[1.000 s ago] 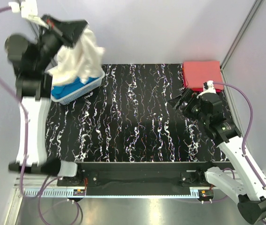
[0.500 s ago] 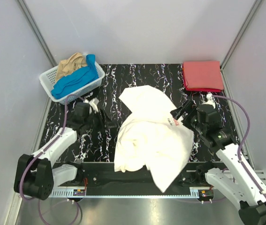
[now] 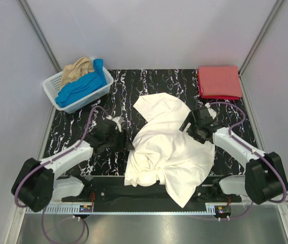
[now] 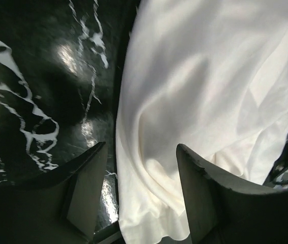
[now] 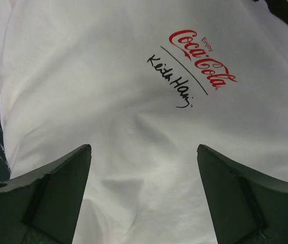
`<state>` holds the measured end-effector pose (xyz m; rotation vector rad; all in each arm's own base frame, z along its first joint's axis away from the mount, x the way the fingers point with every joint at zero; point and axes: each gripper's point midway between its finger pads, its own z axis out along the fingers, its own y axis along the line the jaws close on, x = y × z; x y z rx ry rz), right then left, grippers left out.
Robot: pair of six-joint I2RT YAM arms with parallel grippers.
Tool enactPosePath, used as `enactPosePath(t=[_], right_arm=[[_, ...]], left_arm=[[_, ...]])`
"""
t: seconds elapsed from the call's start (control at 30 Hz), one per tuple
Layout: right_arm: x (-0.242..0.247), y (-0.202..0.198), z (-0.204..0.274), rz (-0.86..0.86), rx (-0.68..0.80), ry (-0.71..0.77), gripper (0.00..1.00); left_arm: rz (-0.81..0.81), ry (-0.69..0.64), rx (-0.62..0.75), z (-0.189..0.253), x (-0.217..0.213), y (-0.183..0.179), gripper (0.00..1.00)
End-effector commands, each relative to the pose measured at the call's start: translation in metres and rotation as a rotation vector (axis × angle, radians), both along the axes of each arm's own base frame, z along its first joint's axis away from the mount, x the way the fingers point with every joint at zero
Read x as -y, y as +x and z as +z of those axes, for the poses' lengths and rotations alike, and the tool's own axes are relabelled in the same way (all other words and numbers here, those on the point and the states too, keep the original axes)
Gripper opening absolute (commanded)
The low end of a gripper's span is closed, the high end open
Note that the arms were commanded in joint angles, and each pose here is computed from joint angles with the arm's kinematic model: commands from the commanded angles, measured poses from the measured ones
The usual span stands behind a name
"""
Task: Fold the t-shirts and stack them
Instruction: Move the tshirt to the center of the board, then flatten the tshirt out
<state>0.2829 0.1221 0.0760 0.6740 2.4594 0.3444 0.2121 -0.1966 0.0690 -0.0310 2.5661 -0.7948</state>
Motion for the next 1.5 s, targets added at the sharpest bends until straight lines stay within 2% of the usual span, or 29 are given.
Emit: enactPosePath(t=[0.0,0.13,0.2,0.23,0.27,0.3,0.37,0.4,0.47,0.5,0.57,0.6,0.63,0.67,0.7,0.73,0.8,0.9,0.97,1.03,1.07,1.17,1.33,1.47], right_arm=[[0.016,0.034,0.016,-0.078,0.09,-0.076,0.92],[0.033,0.053,0.027,-0.117,0.108,-0.094,0.92],[0.031,0.052,0.034,-0.104,0.12,-0.079,0.92],[0.032,0.049,0.034,-0.103,0.12,-0.078,0.91],[0.032,0.048,0.034,-0.102,0.121,-0.077,0.91],[0.035,0.046,0.038,-0.107,0.136,-0.081,0.91],[0.04,0.041,0.04,-0.11,0.138,-0.099,0.91],[0.043,0.039,0.047,-0.116,0.156,-0.105,0.91],[0.047,0.033,0.051,-0.123,0.155,-0.113,0.91],[0.048,0.032,0.058,-0.129,0.174,-0.104,0.91],[0.048,0.026,0.062,-0.132,0.181,-0.091,0.91],[0.05,0.025,0.061,-0.134,0.18,-0.093,0.9],[0.051,0.021,0.057,-0.139,0.17,-0.098,0.9],[0.052,0.02,0.055,-0.143,0.164,-0.103,0.9],[0.053,0.018,0.052,-0.142,0.15,-0.105,0.9],[0.052,0.015,0.048,-0.144,0.131,-0.101,0.9],[0.05,0.012,0.042,-0.146,0.107,-0.092,0.9],[0.047,0.003,0.027,-0.168,0.064,-0.055,0.89],[0.034,-0.005,0.014,-0.138,0.015,0.01,0.81],[0.015,-0.006,0.001,-0.094,0.005,0.092,0.74],[0.0,-0.01,-0.007,-0.058,-0.027,0.137,0.73],[-0.034,-0.018,-0.02,-0.012,-0.051,0.18,0.71],[-0.088,-0.031,-0.027,0.031,-0.089,0.244,0.68],[-0.1,-0.04,-0.053,0.026,-0.147,0.178,0.63]], left_arm=[[0.002,0.087,0.026,-0.016,0.009,-0.002,0.62],[-0.034,0.154,-0.024,-0.039,0.023,-0.009,0.61],[-0.06,0.153,-0.027,-0.039,0.037,-0.008,0.52],[-0.068,0.164,-0.045,-0.045,0.039,-0.009,0.27],[-0.073,0.163,-0.047,-0.044,0.042,-0.008,0.1],[-0.059,0.173,-0.012,-0.033,0.045,0.006,0.0],[-0.035,0.234,0.01,-0.016,0.034,0.019,0.0],[0.032,0.266,0.112,0.014,0.025,0.056,0.0],[0.106,0.291,0.182,0.045,0.007,0.088,0.0],[0.161,0.273,0.234,0.074,-0.006,0.123,0.0],[0.216,0.267,0.222,0.091,-0.031,0.154,0.0],[0.234,0.233,0.268,0.121,-0.031,0.176,0.0],[0.236,0.25,0.232,0.111,-0.034,0.19,0.0],[0.238,0.271,0.198,0.109,-0.039,0.193,0.06],[0.246,0.289,0.202,0.115,-0.042,0.209,0.33],[0.247,0.306,0.193,0.116,-0.044,0.21,0.45],[0.247,0.329,0.189,0.117,-0.046,0.201,0.57],[0.217,0.387,0.217,0.114,-0.044,0.173,0.58],[0.193,0.396,0.179,0.093,-0.042,0.149,0.58],[0.156,0.321,0.172,0.089,-0.034,0.129,0.57],[0.111,0.252,0.124,0.071,-0.023,0.111,0.57],[0.081,0.165,0.139,0.073,-0.019,0.086,0.59],[0.046,0.115,0.269,0.12,-0.025,0.07,0.63],[0.099,0.151,0.328,0.136,-0.043,0.072,0.67]])
